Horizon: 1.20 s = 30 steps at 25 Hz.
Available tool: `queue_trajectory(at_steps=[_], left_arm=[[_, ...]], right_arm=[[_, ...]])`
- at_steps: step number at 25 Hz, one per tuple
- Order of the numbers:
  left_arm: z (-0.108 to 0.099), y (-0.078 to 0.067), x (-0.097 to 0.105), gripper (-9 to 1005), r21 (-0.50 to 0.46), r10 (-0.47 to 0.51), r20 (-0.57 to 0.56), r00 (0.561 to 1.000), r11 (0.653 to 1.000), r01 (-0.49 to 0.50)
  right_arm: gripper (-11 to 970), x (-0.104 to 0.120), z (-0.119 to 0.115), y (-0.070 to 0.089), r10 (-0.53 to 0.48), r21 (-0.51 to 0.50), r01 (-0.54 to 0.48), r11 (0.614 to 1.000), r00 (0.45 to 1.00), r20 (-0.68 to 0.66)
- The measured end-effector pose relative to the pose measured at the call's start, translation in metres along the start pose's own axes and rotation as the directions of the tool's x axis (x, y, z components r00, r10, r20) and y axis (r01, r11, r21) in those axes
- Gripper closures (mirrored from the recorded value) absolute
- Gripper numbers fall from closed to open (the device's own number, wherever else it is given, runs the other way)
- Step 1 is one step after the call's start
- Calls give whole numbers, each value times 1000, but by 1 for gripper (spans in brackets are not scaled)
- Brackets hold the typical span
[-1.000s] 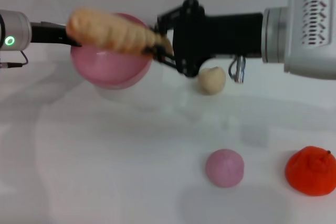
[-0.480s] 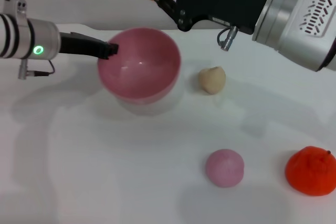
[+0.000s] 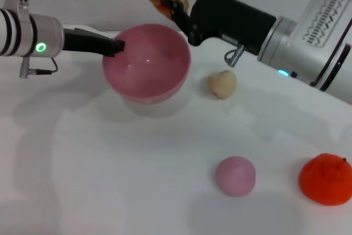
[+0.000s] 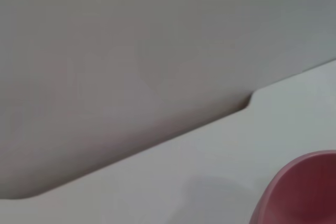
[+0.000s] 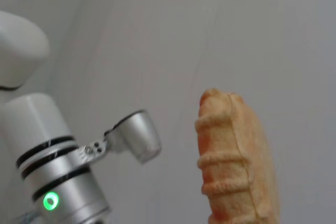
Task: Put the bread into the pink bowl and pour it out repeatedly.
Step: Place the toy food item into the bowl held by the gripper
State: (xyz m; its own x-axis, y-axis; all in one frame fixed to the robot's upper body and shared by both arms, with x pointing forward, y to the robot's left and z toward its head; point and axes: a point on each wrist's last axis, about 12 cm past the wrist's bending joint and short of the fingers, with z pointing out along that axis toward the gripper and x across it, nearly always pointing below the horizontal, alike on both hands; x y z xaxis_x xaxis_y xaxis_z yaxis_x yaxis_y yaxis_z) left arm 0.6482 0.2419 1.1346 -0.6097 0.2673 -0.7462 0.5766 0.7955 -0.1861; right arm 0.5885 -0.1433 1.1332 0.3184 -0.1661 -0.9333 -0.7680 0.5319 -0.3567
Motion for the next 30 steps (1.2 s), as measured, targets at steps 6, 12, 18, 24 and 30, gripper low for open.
queue_trajectory(at_steps=[6, 12, 18, 24, 30], left_arm=[[-2, 2, -3, 941, -10, 4, 8, 1000, 1000, -4], [-1, 1, -9, 941, -8, 20, 15, 1000, 1000, -20], [0, 0, -12, 941, -9, 29, 19, 999, 1000, -29], [0, 0, -12, 941, -13, 30, 21, 999, 999, -30], [0, 0, -11, 941, -15, 27, 21, 999, 1000, -26]], right_arm=[[797, 17, -5, 10, 35, -16, -36, 999, 998, -55], [801, 28, -8, 16, 51, -28, -54, 998, 994, -95], [812, 28, -4, 20, 46, -51, -52, 997, 994, -100], [731, 25, 1, 18, 33, -62, -39, 997, 995, -98], [471, 25, 4, 18, 20, -70, -28, 997, 994, -110]])
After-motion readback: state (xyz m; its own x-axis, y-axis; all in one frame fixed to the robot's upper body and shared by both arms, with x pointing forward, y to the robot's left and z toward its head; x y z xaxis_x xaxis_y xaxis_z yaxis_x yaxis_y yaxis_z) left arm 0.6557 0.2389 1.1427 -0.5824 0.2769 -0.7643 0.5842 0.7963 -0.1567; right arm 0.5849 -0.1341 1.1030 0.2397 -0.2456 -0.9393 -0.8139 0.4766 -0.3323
